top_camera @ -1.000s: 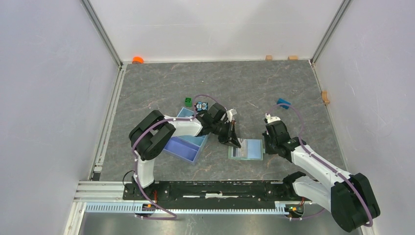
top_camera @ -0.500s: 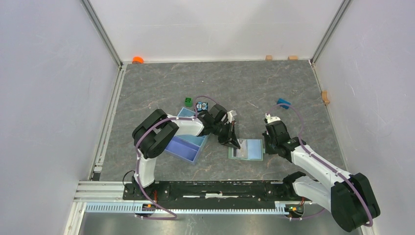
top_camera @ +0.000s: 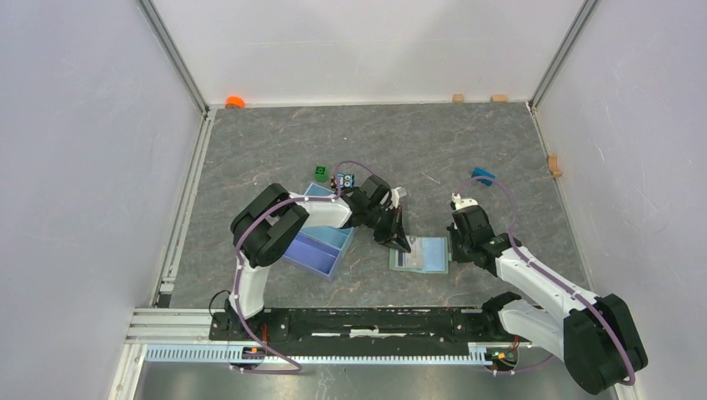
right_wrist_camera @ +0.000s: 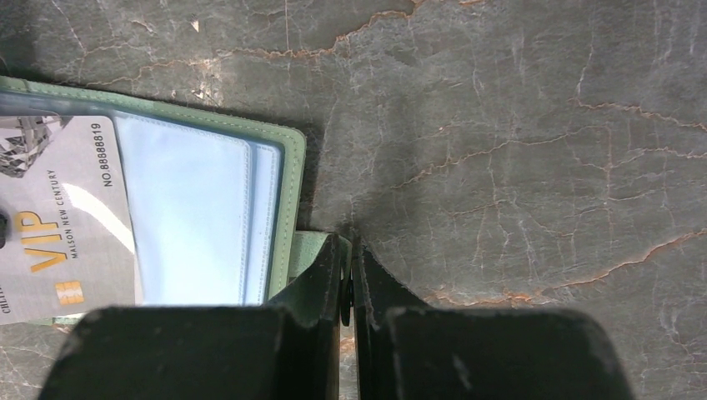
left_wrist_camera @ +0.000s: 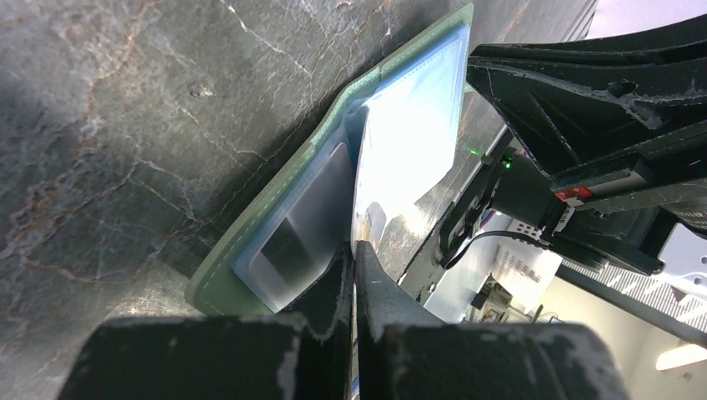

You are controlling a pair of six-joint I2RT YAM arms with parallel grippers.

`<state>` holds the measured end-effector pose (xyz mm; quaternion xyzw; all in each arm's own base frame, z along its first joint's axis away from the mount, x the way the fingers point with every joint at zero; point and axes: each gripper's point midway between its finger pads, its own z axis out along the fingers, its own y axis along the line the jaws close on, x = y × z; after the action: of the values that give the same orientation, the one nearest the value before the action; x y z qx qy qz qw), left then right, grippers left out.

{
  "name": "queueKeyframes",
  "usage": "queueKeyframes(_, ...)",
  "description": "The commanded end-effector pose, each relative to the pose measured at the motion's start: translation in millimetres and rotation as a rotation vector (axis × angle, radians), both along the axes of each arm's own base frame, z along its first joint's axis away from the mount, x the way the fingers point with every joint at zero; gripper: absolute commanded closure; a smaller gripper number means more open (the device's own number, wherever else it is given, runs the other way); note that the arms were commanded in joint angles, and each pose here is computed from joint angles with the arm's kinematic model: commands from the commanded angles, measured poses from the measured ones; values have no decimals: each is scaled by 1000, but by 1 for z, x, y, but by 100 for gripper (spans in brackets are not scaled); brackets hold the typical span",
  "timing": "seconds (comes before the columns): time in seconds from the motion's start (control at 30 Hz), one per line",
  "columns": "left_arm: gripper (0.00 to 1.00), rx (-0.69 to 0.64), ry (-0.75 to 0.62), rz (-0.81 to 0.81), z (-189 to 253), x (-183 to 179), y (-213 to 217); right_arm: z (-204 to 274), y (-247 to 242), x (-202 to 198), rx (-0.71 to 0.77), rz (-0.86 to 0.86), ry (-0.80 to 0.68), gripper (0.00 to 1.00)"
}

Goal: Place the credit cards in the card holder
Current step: Insert the credit card into the card holder.

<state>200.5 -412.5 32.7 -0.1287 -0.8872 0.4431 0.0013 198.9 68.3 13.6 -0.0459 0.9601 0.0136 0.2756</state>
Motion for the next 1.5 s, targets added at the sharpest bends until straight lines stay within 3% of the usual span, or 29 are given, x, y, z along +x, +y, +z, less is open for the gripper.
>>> queueKeyframes(0.0,98,29,-28,-36,-10,2,2,-3,-6,0,-32,-11,3,100)
queueKeyframes(0.8,98,91,-34,-97,-14,1,20,-2,-8,0,-41,-17,4,100)
queueKeyframes(1.47,98,38,-8,-90,-16,4,7,-2,-7,-1,-38,-16,6,100)
